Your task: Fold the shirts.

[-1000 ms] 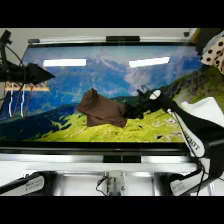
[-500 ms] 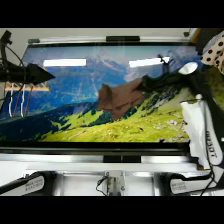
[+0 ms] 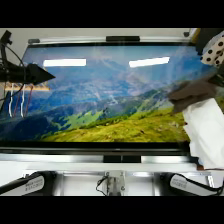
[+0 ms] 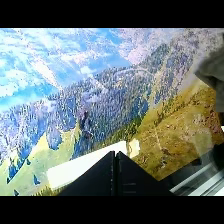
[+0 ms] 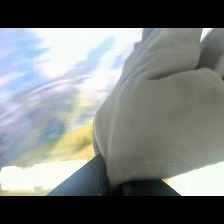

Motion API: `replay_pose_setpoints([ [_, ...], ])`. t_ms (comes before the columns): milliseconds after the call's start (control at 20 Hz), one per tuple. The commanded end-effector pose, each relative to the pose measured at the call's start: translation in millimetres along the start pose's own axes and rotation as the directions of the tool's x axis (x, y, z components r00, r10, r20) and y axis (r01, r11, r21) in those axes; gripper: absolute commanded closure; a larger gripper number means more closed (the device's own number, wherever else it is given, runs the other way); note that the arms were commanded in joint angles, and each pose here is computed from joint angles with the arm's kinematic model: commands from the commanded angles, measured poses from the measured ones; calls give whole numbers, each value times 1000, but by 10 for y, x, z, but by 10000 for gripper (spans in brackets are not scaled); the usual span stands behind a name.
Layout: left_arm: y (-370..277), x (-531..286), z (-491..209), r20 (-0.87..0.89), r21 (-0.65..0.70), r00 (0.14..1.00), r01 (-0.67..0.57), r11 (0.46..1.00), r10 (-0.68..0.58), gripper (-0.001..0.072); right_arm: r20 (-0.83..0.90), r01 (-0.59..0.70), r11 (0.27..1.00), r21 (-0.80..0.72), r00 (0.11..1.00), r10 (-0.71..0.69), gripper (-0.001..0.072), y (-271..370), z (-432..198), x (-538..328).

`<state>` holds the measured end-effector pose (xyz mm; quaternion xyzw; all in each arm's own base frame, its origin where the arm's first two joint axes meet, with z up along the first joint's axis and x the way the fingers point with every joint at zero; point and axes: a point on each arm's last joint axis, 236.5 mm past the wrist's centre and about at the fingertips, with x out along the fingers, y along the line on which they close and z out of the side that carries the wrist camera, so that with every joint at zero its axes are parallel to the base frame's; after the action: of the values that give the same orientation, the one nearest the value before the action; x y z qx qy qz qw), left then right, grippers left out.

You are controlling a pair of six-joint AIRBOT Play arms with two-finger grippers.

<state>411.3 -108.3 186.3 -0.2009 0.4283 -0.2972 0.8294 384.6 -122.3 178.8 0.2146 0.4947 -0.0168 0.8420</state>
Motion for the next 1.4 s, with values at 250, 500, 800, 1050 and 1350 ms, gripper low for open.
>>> replay_pose_setpoints([
  [250,-3,0,-1,0,-4,1000,0,1000,0,677,-14,297,920,255,953,-304,643,-1320,-402,-810],
  [500,-5,1,-1,0,-8,1000,1,1000,-1,677,-205,439,831,342,898,-390,643,-1710,-961,-1012],
  [800,-55,34,-19,-9,-6,1000,9,1000,-9,677,-364,474,737,481,873,-323,642,-1916,-1818,-883],
  [1050,-81,50,-29,-13,-1,1000,13,1000,-13,677,-439,517,671,532,846,-303,642,-2059,-2339,-549],
  [1350,-78,52,-22,-11,-10,1000,12,1000,-12,677,-448,518,651,555,846,-291,121,-2091,-2433,-401],
])
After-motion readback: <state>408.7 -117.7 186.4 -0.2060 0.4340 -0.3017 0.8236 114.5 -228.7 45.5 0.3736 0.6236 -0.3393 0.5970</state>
